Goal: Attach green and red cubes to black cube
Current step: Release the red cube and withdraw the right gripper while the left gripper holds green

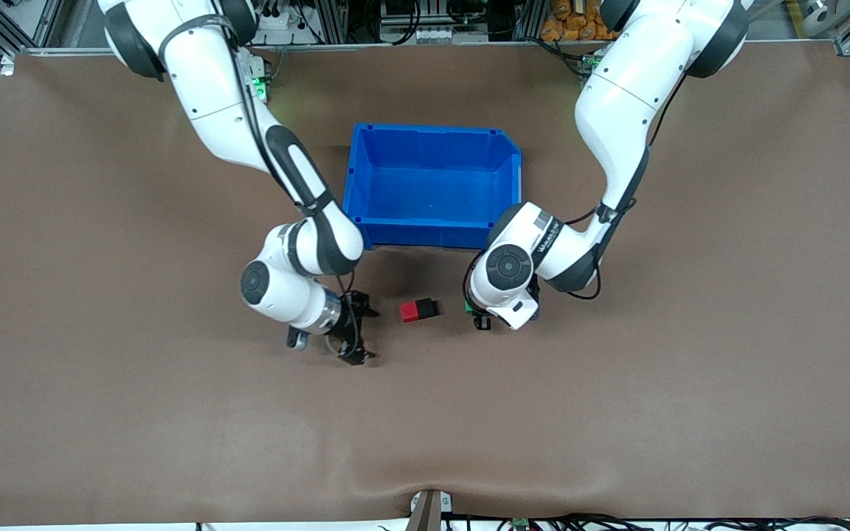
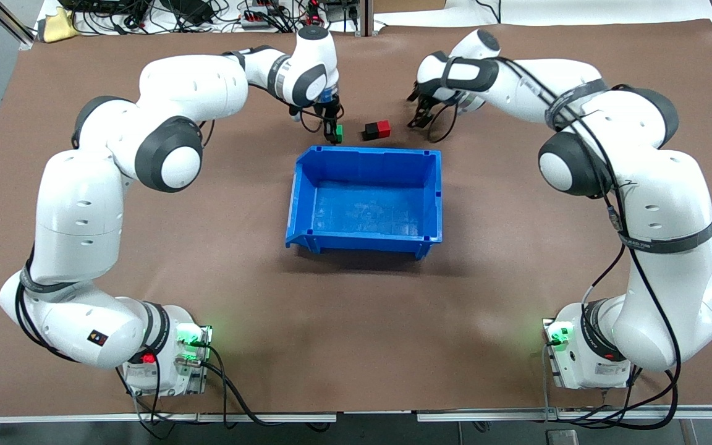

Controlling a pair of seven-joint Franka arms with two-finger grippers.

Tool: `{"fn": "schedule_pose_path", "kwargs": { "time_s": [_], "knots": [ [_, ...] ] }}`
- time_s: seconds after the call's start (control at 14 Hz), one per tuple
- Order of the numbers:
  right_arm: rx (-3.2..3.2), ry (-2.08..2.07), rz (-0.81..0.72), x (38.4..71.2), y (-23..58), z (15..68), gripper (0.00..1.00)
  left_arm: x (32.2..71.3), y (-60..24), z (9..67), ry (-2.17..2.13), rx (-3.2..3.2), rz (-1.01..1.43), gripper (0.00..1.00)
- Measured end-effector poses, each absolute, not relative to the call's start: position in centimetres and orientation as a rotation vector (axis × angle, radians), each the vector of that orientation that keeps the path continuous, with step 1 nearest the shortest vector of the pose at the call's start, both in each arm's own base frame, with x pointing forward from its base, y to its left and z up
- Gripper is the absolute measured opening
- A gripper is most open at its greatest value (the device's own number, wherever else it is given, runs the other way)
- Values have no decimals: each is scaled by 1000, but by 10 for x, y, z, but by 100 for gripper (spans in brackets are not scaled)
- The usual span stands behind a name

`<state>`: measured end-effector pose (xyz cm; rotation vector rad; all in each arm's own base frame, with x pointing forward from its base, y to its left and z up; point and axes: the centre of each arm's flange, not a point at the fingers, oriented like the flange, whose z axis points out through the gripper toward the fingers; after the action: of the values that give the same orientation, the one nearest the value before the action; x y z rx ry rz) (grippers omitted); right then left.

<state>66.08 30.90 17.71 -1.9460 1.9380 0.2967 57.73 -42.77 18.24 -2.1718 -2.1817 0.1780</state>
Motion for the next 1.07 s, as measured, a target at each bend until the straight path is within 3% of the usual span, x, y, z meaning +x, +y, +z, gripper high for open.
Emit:
{"fn": "schedule_pose_path", "kwargs": {
  "time_s": [0.29, 0.57, 1.07],
  "knots": [
    [-2123, 1833, 78, 703, 253, 226, 100, 569, -445, 188, -2258, -2118, 169, 40],
    [-2302, 1708, 158, 722, 167, 319, 100, 562, -455, 187, -2307, -2096, 167, 40],
    [-2913, 912, 236, 671, 48, 468, 100, 554, -473, 187, -2359, -2151, 162, 40]
  ]
}}
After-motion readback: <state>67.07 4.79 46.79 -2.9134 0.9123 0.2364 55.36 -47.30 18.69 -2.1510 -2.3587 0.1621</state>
